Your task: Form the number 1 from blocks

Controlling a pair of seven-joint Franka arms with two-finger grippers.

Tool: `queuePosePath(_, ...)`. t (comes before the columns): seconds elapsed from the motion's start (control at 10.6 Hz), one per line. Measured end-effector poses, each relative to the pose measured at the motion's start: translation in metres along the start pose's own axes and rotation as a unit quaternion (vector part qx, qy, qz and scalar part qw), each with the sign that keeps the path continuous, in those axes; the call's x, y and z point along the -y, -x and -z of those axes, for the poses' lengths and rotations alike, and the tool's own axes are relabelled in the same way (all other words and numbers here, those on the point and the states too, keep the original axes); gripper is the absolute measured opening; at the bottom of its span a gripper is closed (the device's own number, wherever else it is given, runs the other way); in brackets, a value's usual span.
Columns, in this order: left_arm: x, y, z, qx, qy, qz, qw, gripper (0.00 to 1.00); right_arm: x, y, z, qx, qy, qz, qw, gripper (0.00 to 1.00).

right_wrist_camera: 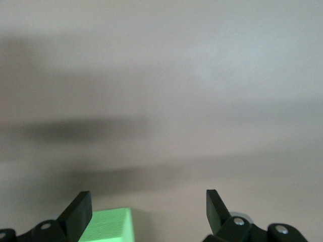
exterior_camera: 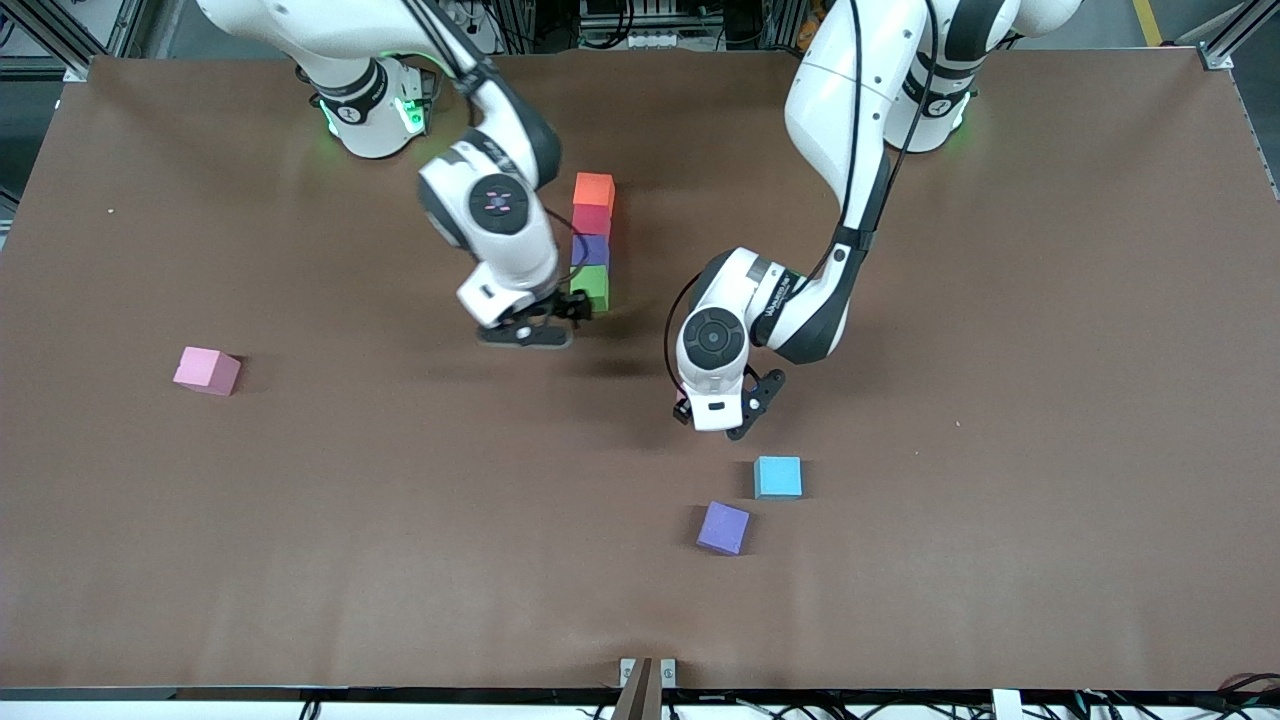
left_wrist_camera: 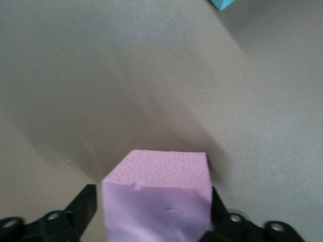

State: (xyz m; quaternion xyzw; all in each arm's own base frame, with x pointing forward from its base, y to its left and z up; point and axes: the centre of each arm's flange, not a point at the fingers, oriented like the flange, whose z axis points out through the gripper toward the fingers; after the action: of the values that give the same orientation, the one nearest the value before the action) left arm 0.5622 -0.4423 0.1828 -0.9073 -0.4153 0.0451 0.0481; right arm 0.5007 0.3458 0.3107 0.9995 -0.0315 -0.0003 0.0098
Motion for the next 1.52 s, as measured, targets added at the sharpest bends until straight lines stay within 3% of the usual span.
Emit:
queuePosePath(0.19, -0.002, 0.003, 0.003, -0.001, 0.004, -0.029, 1.000, 0.61, -0.060, -0.039, 0.048, -0.019, 0.001, -0.001, 1.000, 1.00)
queuePosePath(0.47, -0.008, 0.016, 0.014, -0.013, 0.015, -0.151, 0.988, 0.61, -0.156, -0.070, 0.102, -0.026, 0.015, 0.001, 1.000, 1.00)
queuePosePath(0.66, -0.014, 0.052, 0.027, -0.020, 0.026, -0.210, 0.977, 0.61, -0.219, -0.076, 0.138, -0.028, 0.025, 0.011, 0.999, 1.00)
queuePosePath(0.85, -0.014, 0.095, 0.031, -0.024, 0.031, -0.264, 0.964, 0.60, -0.264, -0.077, 0.172, -0.003, 0.036, 0.008, 0.999, 1.00)
queuePosePath(1.14, -0.015, 0.151, 0.040, -0.028, 0.054, -0.328, 0.943, 0.60, -0.283, -0.081, 0.223, 0.021, 0.043, -0.006, 0.999, 1.00)
queuePosePath(1.52, -0.015, 0.192, 0.029, -0.028, 0.083, -0.364, 0.927, 0.60, -0.293, -0.085, 0.226, 0.028, 0.045, -0.006, 0.999, 1.00)
